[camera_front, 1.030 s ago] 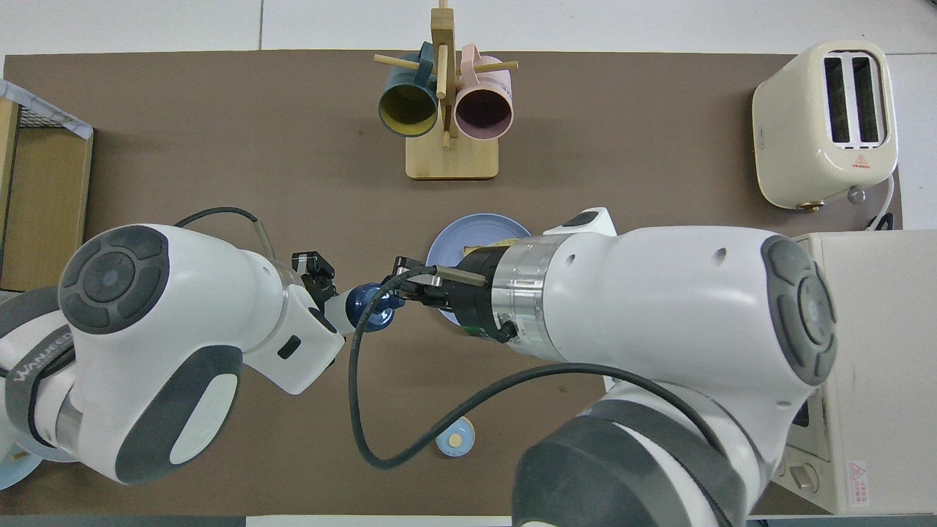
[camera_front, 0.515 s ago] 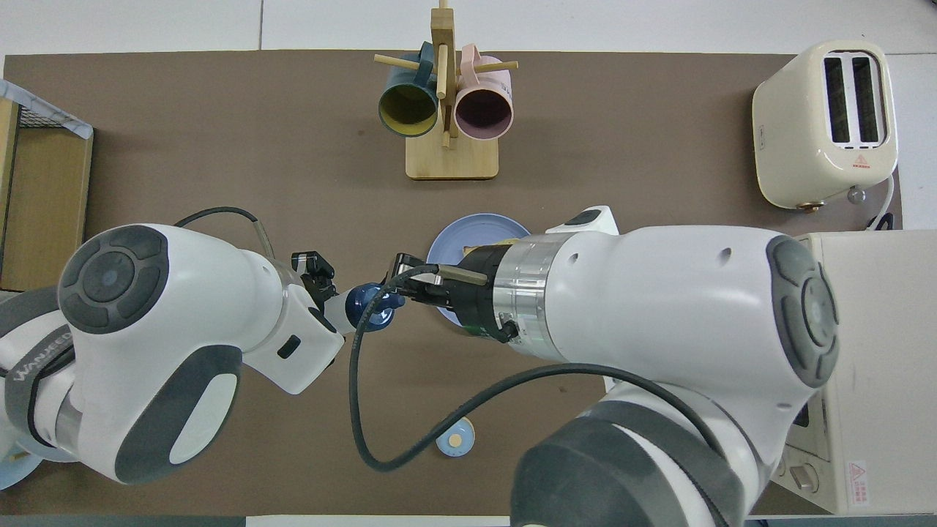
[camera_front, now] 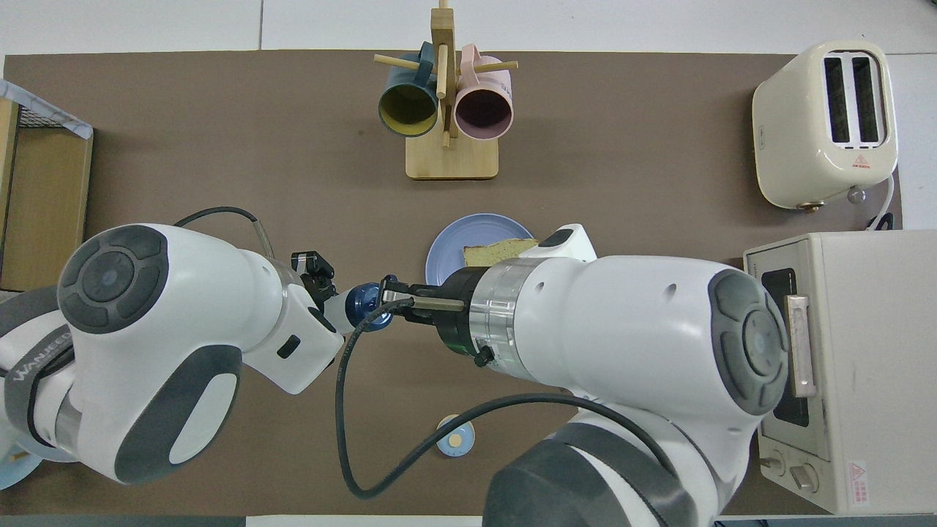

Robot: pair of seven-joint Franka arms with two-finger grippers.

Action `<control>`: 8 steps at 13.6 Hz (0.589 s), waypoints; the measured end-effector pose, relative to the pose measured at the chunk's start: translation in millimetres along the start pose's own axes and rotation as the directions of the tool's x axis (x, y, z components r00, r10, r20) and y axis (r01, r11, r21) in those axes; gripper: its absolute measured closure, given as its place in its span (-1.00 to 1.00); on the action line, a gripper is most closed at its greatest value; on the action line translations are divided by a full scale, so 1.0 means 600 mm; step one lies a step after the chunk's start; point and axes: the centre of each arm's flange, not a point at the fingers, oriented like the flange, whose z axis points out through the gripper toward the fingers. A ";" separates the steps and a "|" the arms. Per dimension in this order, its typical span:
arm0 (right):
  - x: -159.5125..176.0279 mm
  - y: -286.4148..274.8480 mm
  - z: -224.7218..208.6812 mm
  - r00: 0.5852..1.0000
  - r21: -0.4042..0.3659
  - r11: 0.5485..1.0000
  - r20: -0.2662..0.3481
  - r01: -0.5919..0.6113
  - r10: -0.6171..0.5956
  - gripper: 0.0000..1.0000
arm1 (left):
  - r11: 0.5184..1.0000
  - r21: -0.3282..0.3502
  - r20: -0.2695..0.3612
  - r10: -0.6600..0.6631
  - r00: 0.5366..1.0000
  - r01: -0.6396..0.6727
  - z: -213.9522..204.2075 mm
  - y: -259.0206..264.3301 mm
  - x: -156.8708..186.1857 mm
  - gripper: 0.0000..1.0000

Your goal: Put bread on plate and add seasoning

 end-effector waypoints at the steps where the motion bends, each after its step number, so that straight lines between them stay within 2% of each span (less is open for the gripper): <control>1: 0.001 0.001 0.000 1.000 -0.001 1.000 0.000 0.003 -0.003 0.43 | 1.000 0.000 0.000 0.000 1.000 0.000 0.000 0.000 0.000 0.00; 4: 0.000 0.004 0.000 1.000 -0.003 1.000 0.001 0.004 -0.004 0.54 | 1.000 0.000 0.000 0.000 1.000 0.000 0.000 0.000 0.000 0.00; 6: -0.001 0.004 -0.002 1.000 -0.003 1.000 -0.001 0.005 -0.005 0.85 | 1.000 0.000 0.001 -0.001 1.000 0.001 0.000 -0.001 -0.001 0.00; 8: 0.000 0.005 -0.003 1.000 -0.002 1.000 -0.002 0.000 0.000 0.86 | 1.000 0.001 0.001 -0.001 1.000 0.001 0.000 -0.001 -0.001 0.00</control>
